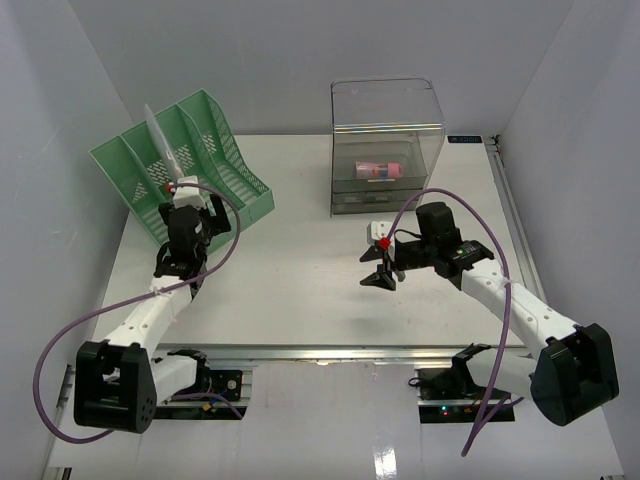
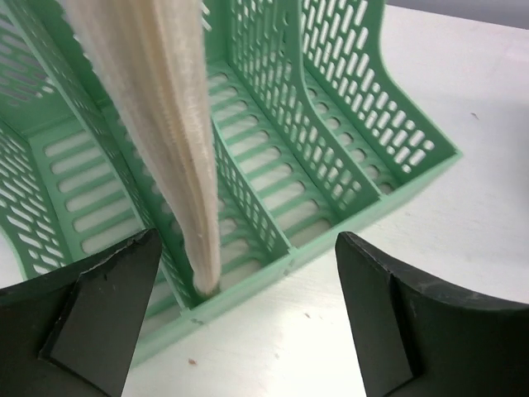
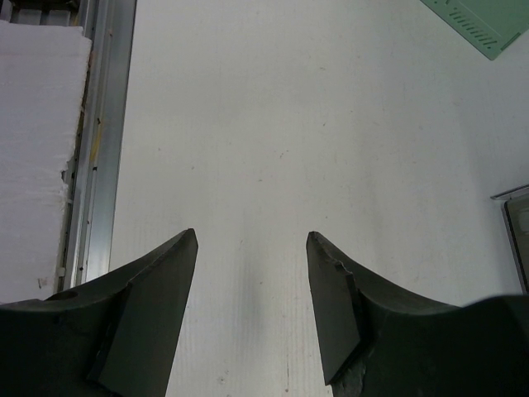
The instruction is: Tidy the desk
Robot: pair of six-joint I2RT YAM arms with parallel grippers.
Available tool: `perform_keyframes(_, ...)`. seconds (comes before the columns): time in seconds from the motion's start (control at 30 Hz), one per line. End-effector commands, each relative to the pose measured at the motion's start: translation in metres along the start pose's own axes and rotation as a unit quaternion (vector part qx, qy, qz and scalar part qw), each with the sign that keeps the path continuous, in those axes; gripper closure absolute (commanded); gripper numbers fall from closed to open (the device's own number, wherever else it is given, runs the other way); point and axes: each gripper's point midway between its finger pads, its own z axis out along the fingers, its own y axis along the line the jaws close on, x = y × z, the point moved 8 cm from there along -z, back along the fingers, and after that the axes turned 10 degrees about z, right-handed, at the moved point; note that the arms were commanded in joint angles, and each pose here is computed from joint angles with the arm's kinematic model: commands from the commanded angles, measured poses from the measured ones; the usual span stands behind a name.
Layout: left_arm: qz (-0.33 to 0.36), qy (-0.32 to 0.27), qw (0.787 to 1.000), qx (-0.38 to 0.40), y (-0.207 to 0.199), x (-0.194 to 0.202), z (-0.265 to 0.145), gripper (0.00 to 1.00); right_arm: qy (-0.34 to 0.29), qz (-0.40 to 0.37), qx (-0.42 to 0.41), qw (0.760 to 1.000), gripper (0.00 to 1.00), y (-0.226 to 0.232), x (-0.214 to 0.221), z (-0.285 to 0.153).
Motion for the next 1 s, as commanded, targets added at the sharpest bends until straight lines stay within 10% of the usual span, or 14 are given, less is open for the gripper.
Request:
perform_keyframes(0.0,-0.035,-0.052,0.997,0.049,-0.001,-0.061,-0.025,0.02,-0.01,-0.009,0.002,1.0,0.38,-0.001,-0.003,-0.004)
perform_keyframes(0.27,-0.057,-0.1,0.976,0.183,-0.007,-0.108,-0.092,0.02,-0.005,-0.001,0.04,0.999,0.1,-0.011,-0.002,-0.015)
perform_keyframes(0.6,-0.07,-0.044,0.848,0.523,-0.056,-0.064,-0.154,0.02,0.03,0.065,0.161,0.984,0.1,-0.028,-0.003,-0.036)
perform_keyframes(0.97,-0.043,-0.065,0.836,0.543,-0.054,-0.023,-0.175,0.02,0.011,0.203,0.315,0.927,0.1,-0.048,0.008,-0.08)
